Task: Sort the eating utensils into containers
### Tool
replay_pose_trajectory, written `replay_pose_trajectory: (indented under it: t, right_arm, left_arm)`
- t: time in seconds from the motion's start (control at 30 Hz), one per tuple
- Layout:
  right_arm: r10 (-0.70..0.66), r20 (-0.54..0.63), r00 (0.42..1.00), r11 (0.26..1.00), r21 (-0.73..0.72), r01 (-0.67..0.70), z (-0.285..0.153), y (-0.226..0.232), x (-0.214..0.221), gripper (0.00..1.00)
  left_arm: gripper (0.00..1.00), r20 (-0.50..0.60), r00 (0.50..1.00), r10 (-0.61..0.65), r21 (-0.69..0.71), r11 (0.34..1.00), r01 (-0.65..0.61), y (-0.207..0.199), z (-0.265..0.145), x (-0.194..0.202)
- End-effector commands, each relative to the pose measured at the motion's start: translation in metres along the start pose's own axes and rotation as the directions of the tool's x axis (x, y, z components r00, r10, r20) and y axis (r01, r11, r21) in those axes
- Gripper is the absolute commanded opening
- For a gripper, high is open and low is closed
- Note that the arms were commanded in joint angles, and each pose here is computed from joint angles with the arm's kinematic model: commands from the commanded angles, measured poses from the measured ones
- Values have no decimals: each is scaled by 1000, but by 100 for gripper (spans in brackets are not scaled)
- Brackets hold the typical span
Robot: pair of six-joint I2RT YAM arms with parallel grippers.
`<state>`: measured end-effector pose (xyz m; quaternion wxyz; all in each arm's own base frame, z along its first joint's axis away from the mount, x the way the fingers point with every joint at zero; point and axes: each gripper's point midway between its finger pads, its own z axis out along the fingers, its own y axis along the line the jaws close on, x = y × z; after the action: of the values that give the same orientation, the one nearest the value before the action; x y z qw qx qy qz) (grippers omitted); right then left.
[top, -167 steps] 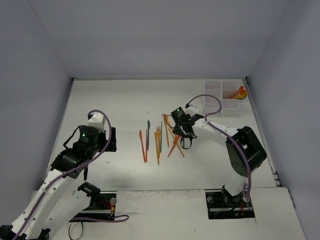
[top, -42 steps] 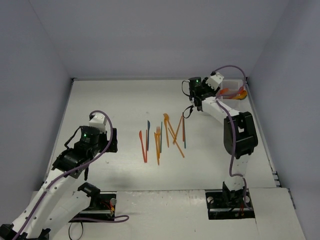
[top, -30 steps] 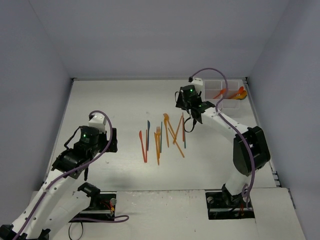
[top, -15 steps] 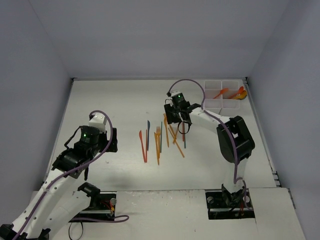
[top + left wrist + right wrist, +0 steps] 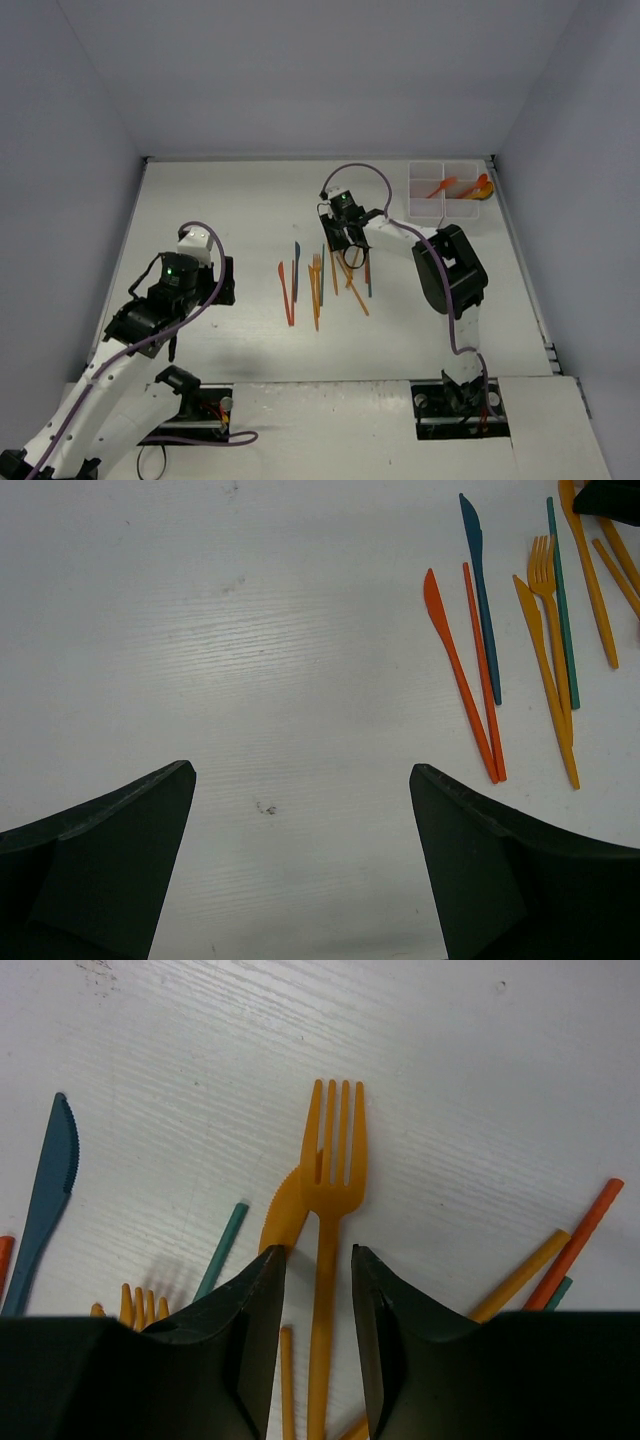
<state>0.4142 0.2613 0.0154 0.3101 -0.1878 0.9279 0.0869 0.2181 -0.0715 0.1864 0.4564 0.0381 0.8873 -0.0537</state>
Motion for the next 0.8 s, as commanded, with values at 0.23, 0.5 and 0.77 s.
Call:
replay_pose_trajectory:
  t: [0.23,0.5,0.77]
  right_arm:
    - [-39,51,998,995,91,34,8,-11,-24,3]
    - [-36,146,989,997,77,25,-15,-8,-64,0]
    - [9,444,896,969,218,-118,-122,-39,-166,0]
  left_arm:
    - [87,59,998,-9,-1,1000,9,0,0,-17]
    - [87,63,998,-9,-1,1000,9,0,-1,-17]
    - [87,66,998,-9,-3,1000,10,0,-1,-18]
